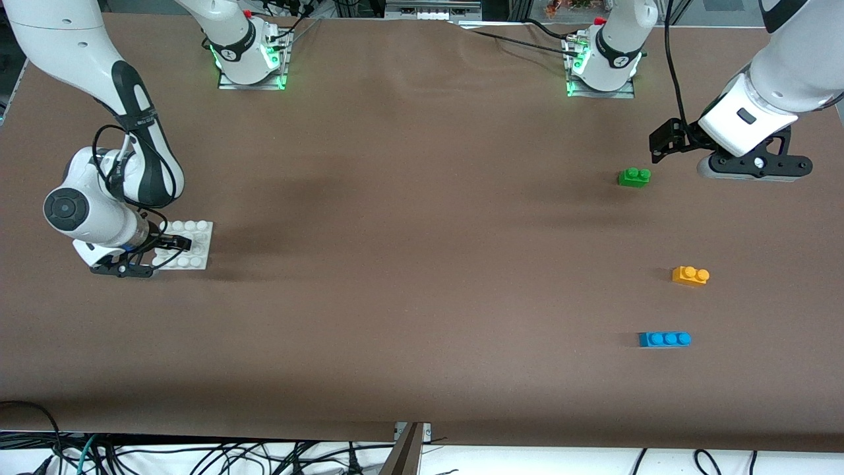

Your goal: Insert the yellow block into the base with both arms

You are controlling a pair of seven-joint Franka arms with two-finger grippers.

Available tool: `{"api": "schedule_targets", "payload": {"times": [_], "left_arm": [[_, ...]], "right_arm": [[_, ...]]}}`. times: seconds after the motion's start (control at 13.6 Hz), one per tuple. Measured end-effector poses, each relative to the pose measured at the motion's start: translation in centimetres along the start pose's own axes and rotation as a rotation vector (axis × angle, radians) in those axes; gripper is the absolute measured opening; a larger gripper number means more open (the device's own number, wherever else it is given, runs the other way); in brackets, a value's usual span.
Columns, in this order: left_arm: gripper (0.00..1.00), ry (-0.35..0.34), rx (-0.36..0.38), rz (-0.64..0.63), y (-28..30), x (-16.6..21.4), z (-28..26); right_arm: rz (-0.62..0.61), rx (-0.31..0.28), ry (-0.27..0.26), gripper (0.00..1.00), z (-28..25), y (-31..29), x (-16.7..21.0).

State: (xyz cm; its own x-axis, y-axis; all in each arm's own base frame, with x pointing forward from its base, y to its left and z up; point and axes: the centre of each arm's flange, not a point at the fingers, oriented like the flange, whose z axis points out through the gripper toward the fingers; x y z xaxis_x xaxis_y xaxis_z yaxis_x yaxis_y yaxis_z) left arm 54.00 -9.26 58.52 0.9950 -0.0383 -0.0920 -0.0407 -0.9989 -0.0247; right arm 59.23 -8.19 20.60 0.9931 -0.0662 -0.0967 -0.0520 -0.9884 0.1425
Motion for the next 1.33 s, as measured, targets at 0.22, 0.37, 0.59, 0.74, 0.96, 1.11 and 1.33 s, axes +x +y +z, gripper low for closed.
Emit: {"api": "schedule_targets", "payload": {"times": [0.22, 0.37, 0.59, 0.74, 0.96, 1.11, 1.33], "left_arm": [[1.0, 0.0, 0.0, -0.005, 0.0, 0.0, 0.0], [1.0, 0.0, 0.0, -0.009, 0.0, 0.0, 0.0], [1.0, 0.0, 0.0, -0.011, 0.0, 0.0, 0.0], [1.0, 0.0, 0.0, -0.012, 0.0, 0.0, 0.0], [1.0, 0.0, 0.0, -0.012, 0.0, 0.0, 0.0], [1.0, 0.0, 0.0, -0.012, 0.0, 0.0, 0.0], [1.0, 0.0, 0.0, -0.012, 0.0, 0.0, 0.0]], "right_arm": [[-0.002, 0.003, 0.014, 1.0, 0.9, -0.1, -0.9], [-0.011, 0.004, 0.023, 1.0, 1.6, -0.2, -1.4], [-0.019, 0.003, 0.035, 1.0, 2.0, -0.1, -1.7], [-0.023, 0.004, 0.046, 1.0, 2.2, -0.1, -1.8], [-0.034, 0.007, 0.079, 1.0, 2.6, -0.8, -1.9], [-0.054, 0.02, 0.115, 1.0, 2.3, -2.4, -1.5], [-0.063, 0.097, 0.153, 1.0, 1.6, -7.2, -1.0]]}}
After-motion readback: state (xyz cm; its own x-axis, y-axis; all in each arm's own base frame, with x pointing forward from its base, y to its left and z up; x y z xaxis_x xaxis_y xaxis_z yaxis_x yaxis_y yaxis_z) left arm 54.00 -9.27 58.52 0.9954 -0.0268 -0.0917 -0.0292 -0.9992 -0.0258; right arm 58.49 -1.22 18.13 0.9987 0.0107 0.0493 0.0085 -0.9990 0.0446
